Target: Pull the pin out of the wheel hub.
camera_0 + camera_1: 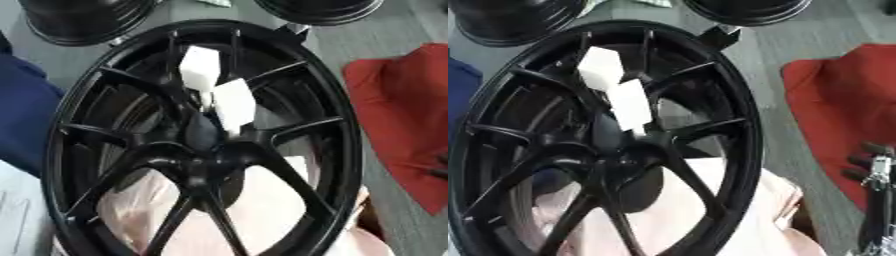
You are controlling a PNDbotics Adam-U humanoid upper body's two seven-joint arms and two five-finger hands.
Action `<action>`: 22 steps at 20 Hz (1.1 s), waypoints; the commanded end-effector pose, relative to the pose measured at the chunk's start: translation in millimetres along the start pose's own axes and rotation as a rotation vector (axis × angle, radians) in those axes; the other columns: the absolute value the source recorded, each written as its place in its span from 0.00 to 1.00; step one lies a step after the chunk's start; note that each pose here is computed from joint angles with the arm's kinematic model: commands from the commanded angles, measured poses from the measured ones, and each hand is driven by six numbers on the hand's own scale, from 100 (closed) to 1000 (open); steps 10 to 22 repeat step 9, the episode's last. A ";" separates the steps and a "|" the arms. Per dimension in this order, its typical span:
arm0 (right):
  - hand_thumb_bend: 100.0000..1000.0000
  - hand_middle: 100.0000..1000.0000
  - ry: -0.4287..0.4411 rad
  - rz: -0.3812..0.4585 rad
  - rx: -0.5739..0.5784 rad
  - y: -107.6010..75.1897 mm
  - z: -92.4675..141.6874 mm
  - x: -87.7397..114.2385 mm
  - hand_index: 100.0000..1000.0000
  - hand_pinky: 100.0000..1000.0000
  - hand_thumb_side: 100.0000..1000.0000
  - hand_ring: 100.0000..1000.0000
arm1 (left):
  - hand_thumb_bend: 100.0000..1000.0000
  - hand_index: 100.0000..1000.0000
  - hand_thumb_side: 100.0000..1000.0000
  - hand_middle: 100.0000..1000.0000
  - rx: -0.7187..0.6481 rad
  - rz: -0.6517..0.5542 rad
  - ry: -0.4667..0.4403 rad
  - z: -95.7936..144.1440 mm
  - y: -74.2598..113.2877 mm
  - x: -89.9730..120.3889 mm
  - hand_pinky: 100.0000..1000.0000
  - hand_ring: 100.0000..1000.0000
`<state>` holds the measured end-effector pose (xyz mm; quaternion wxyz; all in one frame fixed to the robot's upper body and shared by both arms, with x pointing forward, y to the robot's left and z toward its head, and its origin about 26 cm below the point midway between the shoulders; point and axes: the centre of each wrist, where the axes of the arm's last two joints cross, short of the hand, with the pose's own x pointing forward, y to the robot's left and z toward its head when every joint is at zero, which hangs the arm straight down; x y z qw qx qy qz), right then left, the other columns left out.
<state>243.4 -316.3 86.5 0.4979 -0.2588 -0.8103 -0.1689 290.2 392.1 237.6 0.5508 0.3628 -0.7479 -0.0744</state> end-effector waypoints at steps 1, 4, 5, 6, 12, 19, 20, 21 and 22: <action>0.00 0.73 -0.026 -0.011 -0.002 -1.6 -1.1 6.5 0.69 0.55 0.84 0.66 | 0.50 0.67 0.38 0.50 0.037 0.155 -0.154 6.7 -0.6 36.5 0.64 0.42; 0.00 0.73 -0.035 -0.017 -0.001 -2.0 -1.7 6.8 0.69 0.55 0.84 0.66 | 0.49 0.66 0.38 0.50 0.006 0.292 -0.248 10.9 -13.4 47.9 0.64 0.42; 0.00 0.73 -0.039 -0.019 0.000 -2.1 -2.0 7.0 0.69 0.55 0.83 0.66 | 0.48 0.67 0.38 0.50 -0.010 0.324 -0.268 11.6 -17.5 48.9 0.64 0.42; 0.00 0.73 -0.044 -0.021 0.001 -2.2 -2.2 7.1 0.69 0.55 0.83 0.66 | 0.48 0.67 0.38 0.50 -0.024 0.353 -0.288 12.4 -21.7 49.4 0.64 0.42; 0.00 0.73 -0.055 -0.022 0.004 -2.0 -2.3 7.2 0.69 0.55 0.82 0.66 | 0.47 0.67 0.37 0.50 -0.044 0.417 -0.331 14.9 -32.4 48.7 0.64 0.42; 0.00 0.73 -0.055 -0.022 0.004 -2.0 -2.3 7.2 0.69 0.55 0.82 0.66 | 0.47 0.67 0.37 0.50 -0.044 0.417 -0.331 14.9 -32.4 48.7 0.64 0.42; 0.00 0.73 -0.055 -0.022 0.004 -2.0 -2.3 7.2 0.69 0.55 0.82 0.66 | 0.47 0.67 0.37 0.50 -0.044 0.417 -0.331 14.9 -32.4 48.7 0.64 0.42; 0.00 0.73 -0.055 -0.022 0.004 -2.0 -2.3 7.2 0.69 0.55 0.82 0.66 | 0.47 0.67 0.37 0.50 -0.044 0.417 -0.331 14.9 -32.4 48.7 0.64 0.42; 0.00 0.73 -0.055 -0.022 0.004 -2.0 -2.3 7.2 0.69 0.55 0.82 0.66 | 0.47 0.67 0.37 0.50 -0.044 0.417 -0.331 14.9 -32.4 48.7 0.64 0.42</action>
